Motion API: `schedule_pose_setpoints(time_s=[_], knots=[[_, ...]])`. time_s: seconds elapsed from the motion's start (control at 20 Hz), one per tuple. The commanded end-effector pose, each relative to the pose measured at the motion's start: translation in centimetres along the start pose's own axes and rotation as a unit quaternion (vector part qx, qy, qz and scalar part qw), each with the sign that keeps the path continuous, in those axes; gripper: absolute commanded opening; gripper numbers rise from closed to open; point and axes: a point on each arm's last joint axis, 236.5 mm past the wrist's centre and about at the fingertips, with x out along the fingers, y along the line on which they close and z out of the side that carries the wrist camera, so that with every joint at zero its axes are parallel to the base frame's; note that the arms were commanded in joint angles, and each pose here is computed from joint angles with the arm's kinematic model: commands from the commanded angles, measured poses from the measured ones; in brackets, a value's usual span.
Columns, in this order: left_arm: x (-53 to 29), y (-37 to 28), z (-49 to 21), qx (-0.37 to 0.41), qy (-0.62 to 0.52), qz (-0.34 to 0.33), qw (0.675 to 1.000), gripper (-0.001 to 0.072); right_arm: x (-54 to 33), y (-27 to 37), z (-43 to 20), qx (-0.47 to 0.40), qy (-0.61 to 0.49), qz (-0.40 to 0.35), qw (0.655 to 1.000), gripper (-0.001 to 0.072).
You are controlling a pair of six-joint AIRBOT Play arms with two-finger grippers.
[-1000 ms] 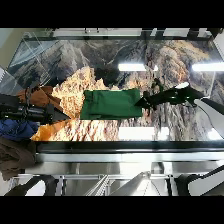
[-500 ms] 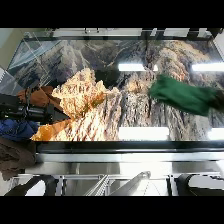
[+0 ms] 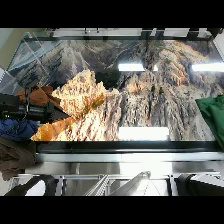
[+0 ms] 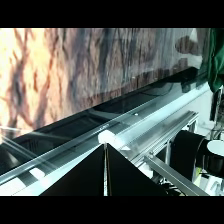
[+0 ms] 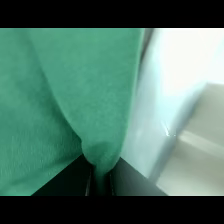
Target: Fold the shirts.
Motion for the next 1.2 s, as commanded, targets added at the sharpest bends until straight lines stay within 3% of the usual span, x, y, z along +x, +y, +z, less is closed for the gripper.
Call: schedule_pose_setpoints(time_s=[0.0, 0.05, 0.1, 0.15, 0.2, 0.25, 0.3, 0.35, 0.4, 0.45, 0.55, 0.6, 0.65, 0.8, 0.95, 1.05, 1.15], knots=[[0.0, 0.0, 0.1, 0.0, -0.002, 0.001, 1.0, 0.003, -0.1, -1.2, -0.8, 0.024, 0.01, -0.002, 1.0, 0.0028], [0.0, 0.0, 0.1, 0.0, -0.002, 0.0, 1.0, 0.0032, -0.4, -1.2, -1.7, 0.022, 0.026, -0.002, 0.999, 0.0137], [0.0, 0.0, 0.1, 0.0, -0.002, 0.0, 1.0, 0.0033, -1.0, -1.1, -2.7, 0.004, 0.044, 0.0, 0.999, 0.0427], [0.0, 0.0, 0.1, -0.003, -0.002, 0.0, 1.0, 0.0033, -1.9, -0.9, -3.4, -0.008, 0.059, 0.001, 0.998, 0.0666], [0.0, 0.0, 0.1, -0.008, -0.002, 0.0, 1.0, 0.0034, -2.8, -0.7, -4.2, -0.009, 0.072, 0.002, 0.997, 0.0666], [0.0, 0.0, 0.1, -0.01, -0.002, 0.0, 1.0, 0.0057, -3.9, -0.5, -4.9, -0.011, 0.084, 0.003, 0.996, 0.0665], [0.0, 0.0, 0.0, -0.01, -0.001, -0.001, 1.0, 0.0199, -5.2, -0.1, -5.5, -0.013, 0.093, 0.008, 0.996, 0.0663], [0.0, -0.1, 0.0, -0.012, 0.001, -0.002, 1.0, 0.0256, -6.4, 0.8, -5.9, -0.014, 0.097, 0.023, 0.995, 0.0658], [-0.1, -0.4, 0.2, -0.012, -0.003, -0.009, 1.0, 0.0256, -7.7, 2.5, -6.3, -0.018, 0.098, 0.051, 0.994, 0.0534], [-0.1, -1.2, 0.6, -0.014, -0.013, -0.025, 1.0, 0.0256, -8.9, 5.3, -6.6, -0.031, 0.093, 0.094, 0.991, 0.0324], [-0.7, -2.6, 2.0, 0.0, -0.035, -0.043, 0.998, 0.0248, -10.9, 12.1, -8.4, -0.066, 0.098, 0.188, 0.975, 0.002], [-1.3, -3.0, 2.8, 0.027, -0.046, -0.037, 0.998, 0.0096, -11.6, 15.1, -10.2, -0.108, 0.107, 0.214, 0.965, 0.0018], [-2.2, -3.8, 3.8, 0.057, -0.062, -0.031, 0.996, 0.0012, -12.0, 18.1, -12.5, -0.159, 0.114, 0.23, 0.953, 0.0018], [-4.7, -6.2, 6.3, 0.104, -0.1, -0.021, 0.989, 0.0014, -14.5, 27.0, -22.1, -0.326, 0.12, 0.301, 0.888, 0.0018], [-5.1, -7.8, 6.1, 0.13, -0.095, -0.023, 0.987, 0.0014, -19.0, 32.8, -32.6, -0.485, 0.075, 0.396, 0.776, 0.0017], [-3.9, -8.6, 4.9, 0.141, -0.091, -0.025, 0.986, 0.0014, -21.7, 33.8, -36.8, -0.544, 0.033, 0.43, 0.72, 0.0016], [-2.6, -9.3, 3.7, 0.151, -0.099, -0.023, 0.983, 0.0014, -23.9, 34.4, -38.4, -0.557, -0.002, 0.456, 0.694, 0.0015]])
